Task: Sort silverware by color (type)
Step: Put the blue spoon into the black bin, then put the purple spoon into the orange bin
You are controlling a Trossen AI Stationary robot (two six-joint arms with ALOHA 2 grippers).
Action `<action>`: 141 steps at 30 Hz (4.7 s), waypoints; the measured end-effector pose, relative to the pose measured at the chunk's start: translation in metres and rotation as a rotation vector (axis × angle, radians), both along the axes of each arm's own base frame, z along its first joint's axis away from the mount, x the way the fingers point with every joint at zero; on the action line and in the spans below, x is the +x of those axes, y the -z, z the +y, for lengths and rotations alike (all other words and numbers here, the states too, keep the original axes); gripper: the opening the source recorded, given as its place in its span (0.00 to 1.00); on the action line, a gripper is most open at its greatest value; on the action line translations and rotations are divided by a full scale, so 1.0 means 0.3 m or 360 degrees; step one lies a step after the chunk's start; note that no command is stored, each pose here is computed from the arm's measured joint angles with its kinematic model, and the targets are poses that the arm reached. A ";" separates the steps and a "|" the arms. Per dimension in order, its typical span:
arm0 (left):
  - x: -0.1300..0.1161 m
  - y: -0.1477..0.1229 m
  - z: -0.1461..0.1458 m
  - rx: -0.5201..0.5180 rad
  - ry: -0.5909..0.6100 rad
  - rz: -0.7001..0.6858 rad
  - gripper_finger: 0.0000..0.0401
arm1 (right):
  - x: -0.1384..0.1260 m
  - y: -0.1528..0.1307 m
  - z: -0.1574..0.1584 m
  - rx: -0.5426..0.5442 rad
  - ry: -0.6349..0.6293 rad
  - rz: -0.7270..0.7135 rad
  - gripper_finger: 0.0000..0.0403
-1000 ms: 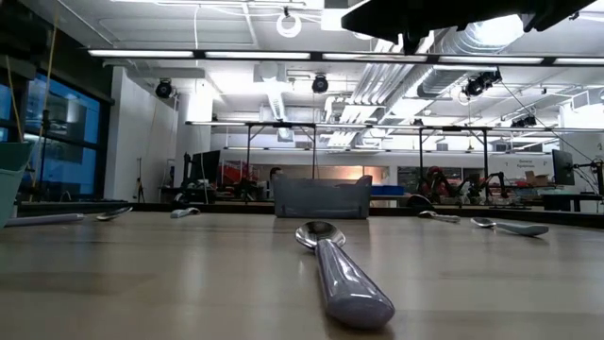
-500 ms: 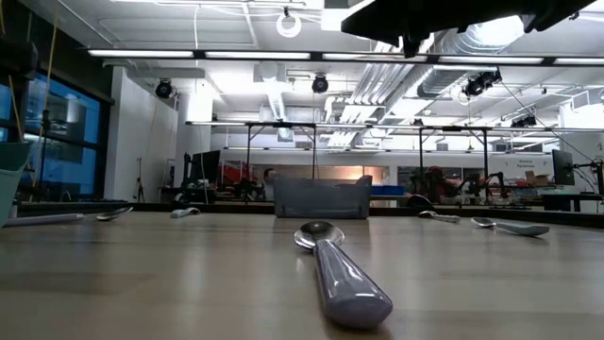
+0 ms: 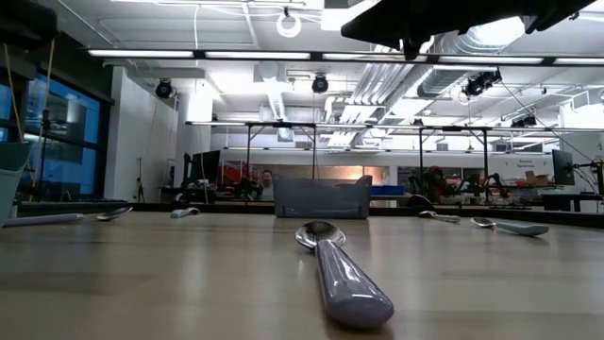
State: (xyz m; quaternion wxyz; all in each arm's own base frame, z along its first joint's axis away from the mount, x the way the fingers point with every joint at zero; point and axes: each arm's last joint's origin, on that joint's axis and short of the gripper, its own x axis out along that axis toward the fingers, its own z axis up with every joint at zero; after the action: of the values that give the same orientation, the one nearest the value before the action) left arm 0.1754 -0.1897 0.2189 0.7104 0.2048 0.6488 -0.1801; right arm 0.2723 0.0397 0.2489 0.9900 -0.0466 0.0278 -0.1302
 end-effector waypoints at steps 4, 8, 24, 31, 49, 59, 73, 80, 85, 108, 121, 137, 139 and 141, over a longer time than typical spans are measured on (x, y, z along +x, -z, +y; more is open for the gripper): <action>0.012 -0.033 0.039 -0.0123 -0.0115 -0.0199 0.01 | -0.001 0.008 0.002 -0.0018 -0.0004 0.0044 0.00; 0.040 -0.043 0.093 -0.0267 -0.0181 -0.0507 0.00 | -0.002 0.019 0.001 -0.0032 -0.0004 0.0100 0.00; 0.162 0.155 0.393 -0.0814 -0.0374 -0.1624 0.00 | -0.063 0.160 -0.038 0.0361 0.0552 0.0587 0.00; 0.164 0.201 0.534 -0.0735 -0.0581 -0.1928 0.00 | -0.117 0.227 -0.147 0.0752 0.0923 0.0798 0.04; 0.195 0.289 0.678 -0.0610 -0.0931 -0.1933 0.00 | -0.257 0.302 -0.178 0.1632 0.1382 0.1376 0.31; 0.207 0.301 0.679 -0.0631 -0.0956 -0.1992 0.00 | -0.216 0.383 -0.174 0.1617 0.1489 0.1468 0.31; 0.118 0.326 0.722 -0.0593 -0.1070 -0.2113 0.00 | -0.173 0.403 -0.175 0.1624 0.1336 0.1393 0.05; 0.058 0.341 0.727 -0.0627 -0.1128 -0.2156 0.00 | -0.143 0.378 -0.175 0.1513 0.1176 0.1461 0.01; 0.057 0.342 0.723 -0.0643 -0.1131 -0.2149 0.00 | -0.060 0.288 -0.193 0.1403 0.0952 0.1375 0.00; 0.057 0.348 0.720 -0.0641 -0.1136 -0.2119 0.00 | 0.407 -0.035 -0.807 0.0103 0.0323 0.1637 0.00; 0.058 0.346 0.720 -0.0664 -0.1152 -0.2126 0.00 | 0.433 0.226 -0.961 0.0220 0.0119 0.1829 0.00; 0.058 0.346 0.722 -0.0619 -0.1149 -0.2136 0.00 | 0.466 0.213 -0.958 0.0148 0.0280 0.1833 0.15; 0.058 0.347 0.722 -0.0609 -0.1139 -0.2135 0.00 | 0.473 0.207 -0.948 0.0137 0.0273 0.1831 0.13; 0.058 0.347 0.722 -0.0598 -0.1130 -0.2134 0.00 | 0.483 0.203 -0.930 0.0136 0.0265 0.1821 0.08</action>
State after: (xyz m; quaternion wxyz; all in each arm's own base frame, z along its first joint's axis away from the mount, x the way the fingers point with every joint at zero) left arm 0.1928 0.0270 0.1148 0.9886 -0.0737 0.0663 0.1134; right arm 0.4171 -0.2393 0.1882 0.8049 -0.0674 0.5673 -0.1605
